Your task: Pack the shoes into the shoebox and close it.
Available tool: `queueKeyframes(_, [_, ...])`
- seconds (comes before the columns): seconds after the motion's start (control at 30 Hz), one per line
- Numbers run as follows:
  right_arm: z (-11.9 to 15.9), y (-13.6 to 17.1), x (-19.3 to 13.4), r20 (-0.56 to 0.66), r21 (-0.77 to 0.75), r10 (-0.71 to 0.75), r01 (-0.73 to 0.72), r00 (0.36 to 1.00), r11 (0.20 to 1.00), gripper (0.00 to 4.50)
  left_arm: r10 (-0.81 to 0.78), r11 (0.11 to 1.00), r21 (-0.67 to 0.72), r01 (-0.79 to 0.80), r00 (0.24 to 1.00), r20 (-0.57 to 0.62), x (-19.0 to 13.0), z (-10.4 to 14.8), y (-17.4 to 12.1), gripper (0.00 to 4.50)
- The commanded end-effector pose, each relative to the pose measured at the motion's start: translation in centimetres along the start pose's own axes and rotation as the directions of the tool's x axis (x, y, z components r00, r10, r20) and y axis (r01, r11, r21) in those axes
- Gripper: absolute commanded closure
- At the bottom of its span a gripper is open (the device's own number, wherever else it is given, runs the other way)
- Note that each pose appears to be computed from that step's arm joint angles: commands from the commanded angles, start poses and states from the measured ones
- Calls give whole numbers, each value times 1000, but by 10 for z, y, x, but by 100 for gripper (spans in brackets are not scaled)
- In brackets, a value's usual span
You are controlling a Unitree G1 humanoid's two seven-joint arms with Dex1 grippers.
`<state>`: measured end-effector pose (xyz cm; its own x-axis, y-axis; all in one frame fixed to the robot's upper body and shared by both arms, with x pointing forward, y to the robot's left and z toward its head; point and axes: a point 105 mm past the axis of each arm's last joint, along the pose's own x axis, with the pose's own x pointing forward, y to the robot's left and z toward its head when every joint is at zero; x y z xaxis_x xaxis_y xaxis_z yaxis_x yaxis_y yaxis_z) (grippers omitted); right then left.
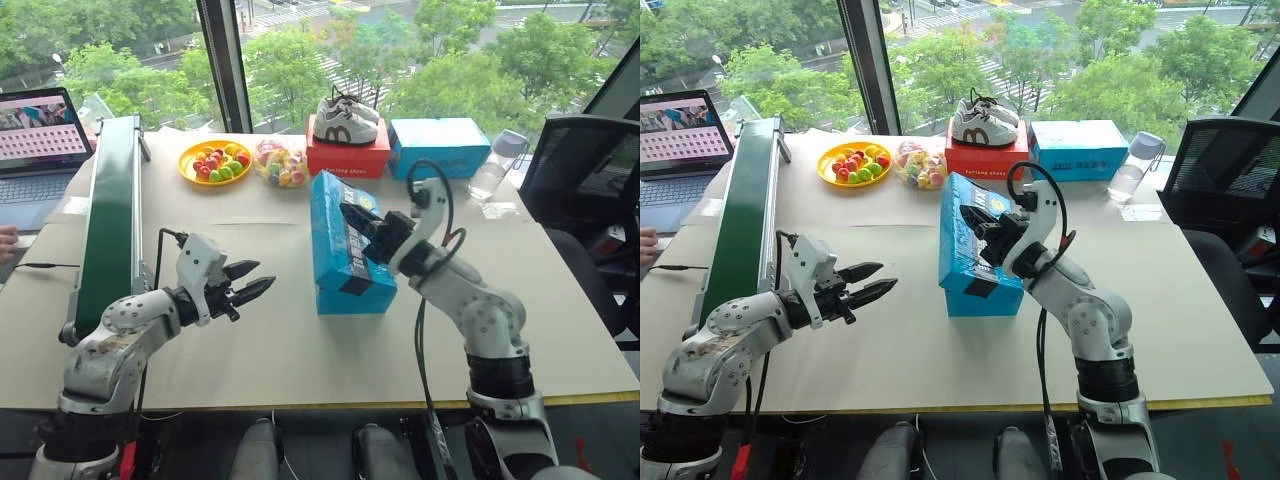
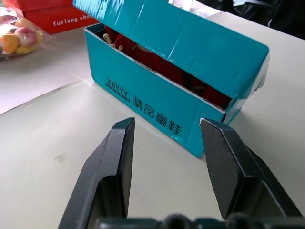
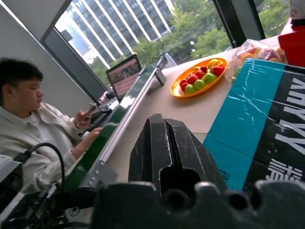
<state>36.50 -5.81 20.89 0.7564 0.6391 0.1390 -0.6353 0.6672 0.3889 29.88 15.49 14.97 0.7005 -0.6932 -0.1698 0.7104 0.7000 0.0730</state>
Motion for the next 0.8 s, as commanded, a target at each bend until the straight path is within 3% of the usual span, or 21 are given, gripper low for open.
queueKeyframes(0.03, [12,-20,32,42,-103,-94,98,995,990,448,-8,1000,24,7,999,44,0,11,-7,217])
queueKeyframes(0.17, [12,-41,54,20,-221,-151,152,988,963,448,-9,1000,20,8,999,48,1,11,-10,217])
queueKeyframes(0.5, [-19,-23,99,-187,-442,-42,-46,982,896,448,44,999,6,-44,997,59,-9,12,-14,217])
queueKeyframes(0.67, [-32,-10,107,-290,-478,-20,-127,957,869,448,65,998,3,-66,996,57,-14,12,-15,217])
queueKeyframes(0.8, [-54,-23,102,-344,-451,-82,-88,935,888,448,72,997,2,-72,996,60,-15,14,-17,217])
